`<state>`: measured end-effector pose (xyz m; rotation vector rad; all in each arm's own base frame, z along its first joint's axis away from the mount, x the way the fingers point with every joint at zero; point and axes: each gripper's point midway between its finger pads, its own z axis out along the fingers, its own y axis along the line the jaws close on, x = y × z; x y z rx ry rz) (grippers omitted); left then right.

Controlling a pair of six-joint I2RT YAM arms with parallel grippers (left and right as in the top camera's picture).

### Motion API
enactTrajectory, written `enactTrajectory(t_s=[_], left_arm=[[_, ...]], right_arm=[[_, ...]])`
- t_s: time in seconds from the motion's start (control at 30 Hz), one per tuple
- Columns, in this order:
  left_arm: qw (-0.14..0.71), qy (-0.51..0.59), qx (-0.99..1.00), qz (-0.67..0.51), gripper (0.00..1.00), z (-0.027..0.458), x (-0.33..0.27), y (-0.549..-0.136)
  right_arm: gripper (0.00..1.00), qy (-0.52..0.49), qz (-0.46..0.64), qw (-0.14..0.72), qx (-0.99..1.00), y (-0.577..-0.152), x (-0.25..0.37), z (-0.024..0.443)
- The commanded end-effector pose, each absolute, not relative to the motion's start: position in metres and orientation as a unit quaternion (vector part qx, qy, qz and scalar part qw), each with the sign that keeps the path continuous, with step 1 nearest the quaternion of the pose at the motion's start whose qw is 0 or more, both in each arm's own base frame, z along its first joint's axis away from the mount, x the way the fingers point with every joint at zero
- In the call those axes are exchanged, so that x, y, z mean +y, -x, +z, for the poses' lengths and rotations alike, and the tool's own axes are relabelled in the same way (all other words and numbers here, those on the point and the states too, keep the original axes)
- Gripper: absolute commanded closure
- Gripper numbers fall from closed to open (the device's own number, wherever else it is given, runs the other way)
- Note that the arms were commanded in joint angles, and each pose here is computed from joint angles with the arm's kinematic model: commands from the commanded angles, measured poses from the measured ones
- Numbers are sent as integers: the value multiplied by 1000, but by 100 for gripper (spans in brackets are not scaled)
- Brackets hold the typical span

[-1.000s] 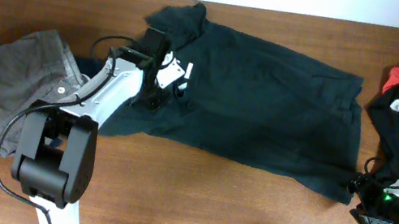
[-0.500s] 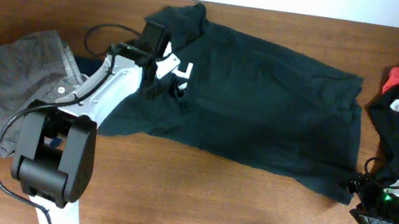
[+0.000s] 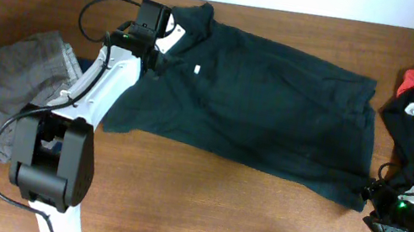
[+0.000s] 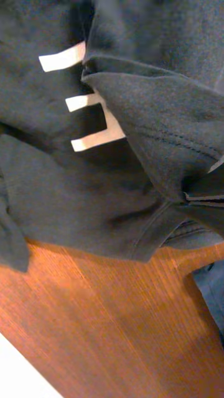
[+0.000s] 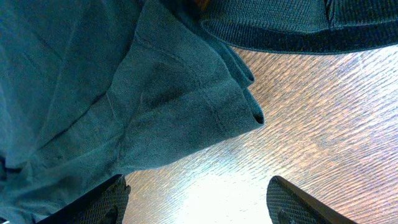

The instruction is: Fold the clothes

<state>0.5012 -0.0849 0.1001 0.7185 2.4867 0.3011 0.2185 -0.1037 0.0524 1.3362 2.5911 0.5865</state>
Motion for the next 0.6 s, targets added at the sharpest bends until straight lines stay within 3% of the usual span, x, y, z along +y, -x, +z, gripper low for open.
enactTrajectory(t_s=[0.0,0.1,0.17,0.27,0.47,0.53,0.57], left_arm=[[253,-265,923,116,95,88,-83,-505],[241,-265,926,118,17,84,-81,-500],[229,-251,933,120,8,82,-77,-494],[188,-217,952,110,3,73,-71,-474],[83,-89,988,96,1,58,-38,-424],[68,-70,992,79,7,54,-31,-418],[66,-63,994,67,18,51,-28,-416]], right_arm=[[24,-439,190,79,874,-217,-102,49],[24,-440,190,79,874,-216,-102,49],[24,-440,190,79,874,-216,-102,49],[24,-439,190,78,875,-216,-102,49],[23,-439,190,79,875,-216,-103,49],[23,-439,189,80,875,-217,-103,49],[23,-439,189,81,875,-217,-103,49]])
